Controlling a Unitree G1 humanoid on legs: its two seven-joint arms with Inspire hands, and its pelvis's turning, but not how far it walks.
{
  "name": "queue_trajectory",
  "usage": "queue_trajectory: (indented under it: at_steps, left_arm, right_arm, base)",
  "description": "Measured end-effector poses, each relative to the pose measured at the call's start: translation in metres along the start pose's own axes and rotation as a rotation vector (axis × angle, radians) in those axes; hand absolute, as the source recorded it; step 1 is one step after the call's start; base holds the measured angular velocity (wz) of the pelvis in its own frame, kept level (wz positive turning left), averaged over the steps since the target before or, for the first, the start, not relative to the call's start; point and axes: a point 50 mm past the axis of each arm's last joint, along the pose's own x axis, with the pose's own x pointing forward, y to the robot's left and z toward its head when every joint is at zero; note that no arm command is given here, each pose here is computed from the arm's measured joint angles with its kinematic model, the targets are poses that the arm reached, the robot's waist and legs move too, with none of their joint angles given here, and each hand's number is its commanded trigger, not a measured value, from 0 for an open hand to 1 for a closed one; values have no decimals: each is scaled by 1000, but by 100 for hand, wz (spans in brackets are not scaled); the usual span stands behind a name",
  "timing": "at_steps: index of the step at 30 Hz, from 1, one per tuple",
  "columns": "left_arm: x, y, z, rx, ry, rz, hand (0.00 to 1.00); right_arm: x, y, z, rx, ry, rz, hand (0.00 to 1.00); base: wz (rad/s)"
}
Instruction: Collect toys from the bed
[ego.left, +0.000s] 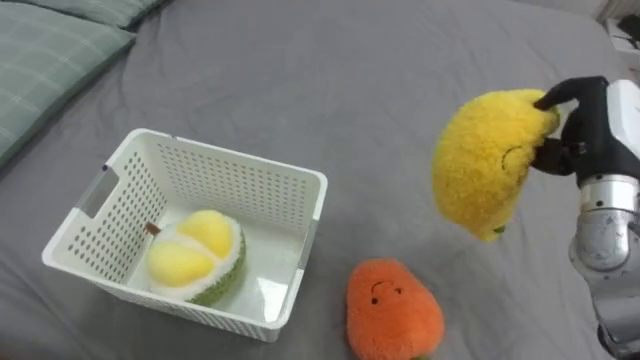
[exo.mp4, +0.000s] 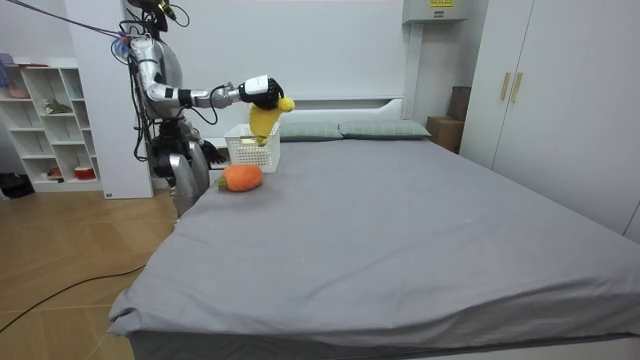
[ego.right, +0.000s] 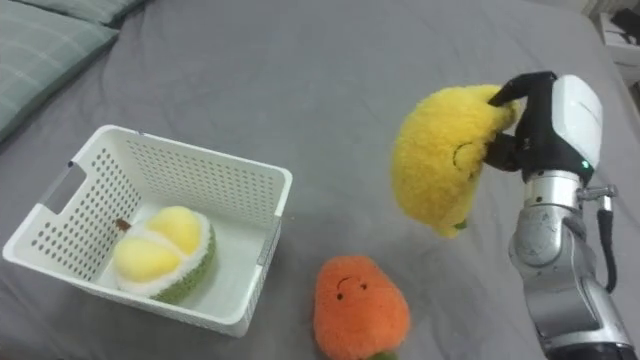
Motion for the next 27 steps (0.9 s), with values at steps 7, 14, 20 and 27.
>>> queue_trajectory:
  at_steps: [7,14,20,27]
  left_arm:
    - [2,0,5,0,-10,2,0]
    - [3,-5,14,24,-30,-7,0]
    - [2,-9,18,46,-26,0,0]
    - [0,-15,18,48,4,-14,0]
  right_arm:
    - [4,-2,51,90,-182,39,100]
    - [3,31,91,188,-267,178,100]
    - [-11,62,114,312,-270,283,100]
    - [-28,91,135,378,-290,421,44]
  base:
    - [5]
    - [5]
    - [17]
    - [9]
